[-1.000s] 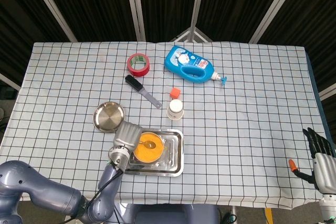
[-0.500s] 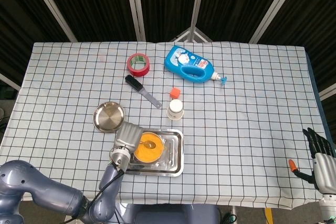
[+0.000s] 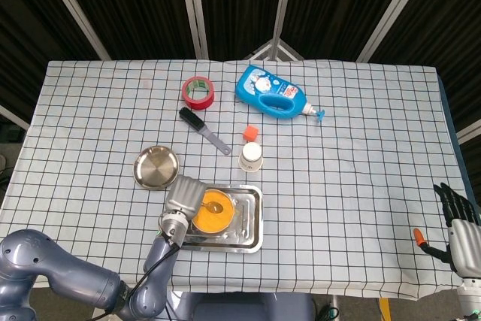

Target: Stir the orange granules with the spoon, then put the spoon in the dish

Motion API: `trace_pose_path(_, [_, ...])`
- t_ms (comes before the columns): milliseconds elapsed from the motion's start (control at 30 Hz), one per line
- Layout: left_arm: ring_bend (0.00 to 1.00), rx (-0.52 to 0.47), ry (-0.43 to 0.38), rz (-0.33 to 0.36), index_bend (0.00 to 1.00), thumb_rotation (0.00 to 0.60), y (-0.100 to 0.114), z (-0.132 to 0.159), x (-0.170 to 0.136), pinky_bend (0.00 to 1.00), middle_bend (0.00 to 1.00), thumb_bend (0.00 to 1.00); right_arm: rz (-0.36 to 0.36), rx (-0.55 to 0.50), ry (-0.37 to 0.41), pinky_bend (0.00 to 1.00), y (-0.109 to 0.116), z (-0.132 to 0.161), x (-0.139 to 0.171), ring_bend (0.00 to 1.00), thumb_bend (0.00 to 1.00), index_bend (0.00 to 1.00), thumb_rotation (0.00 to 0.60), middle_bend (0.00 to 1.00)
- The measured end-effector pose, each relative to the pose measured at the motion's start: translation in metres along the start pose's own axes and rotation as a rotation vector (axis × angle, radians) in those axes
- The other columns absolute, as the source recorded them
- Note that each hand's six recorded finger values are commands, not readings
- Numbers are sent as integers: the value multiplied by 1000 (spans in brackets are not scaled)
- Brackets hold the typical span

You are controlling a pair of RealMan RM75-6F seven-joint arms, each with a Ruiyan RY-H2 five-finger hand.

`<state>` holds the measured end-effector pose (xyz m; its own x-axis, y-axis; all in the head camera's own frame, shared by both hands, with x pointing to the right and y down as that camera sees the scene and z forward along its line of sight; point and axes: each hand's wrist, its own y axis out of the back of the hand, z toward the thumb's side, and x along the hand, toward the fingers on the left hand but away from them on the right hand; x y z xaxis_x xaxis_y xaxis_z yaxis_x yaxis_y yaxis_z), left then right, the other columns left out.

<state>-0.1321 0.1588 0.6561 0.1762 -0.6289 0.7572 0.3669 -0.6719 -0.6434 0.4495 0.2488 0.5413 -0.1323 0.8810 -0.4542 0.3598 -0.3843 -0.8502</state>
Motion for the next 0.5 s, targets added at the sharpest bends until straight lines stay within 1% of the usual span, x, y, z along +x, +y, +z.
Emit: trace_pose_path(500, [1000,6,2,-3,488,600,0,0,1,1000,1000,507,-3,-1,-1,0,0,0,0,0,394,0,600,0])
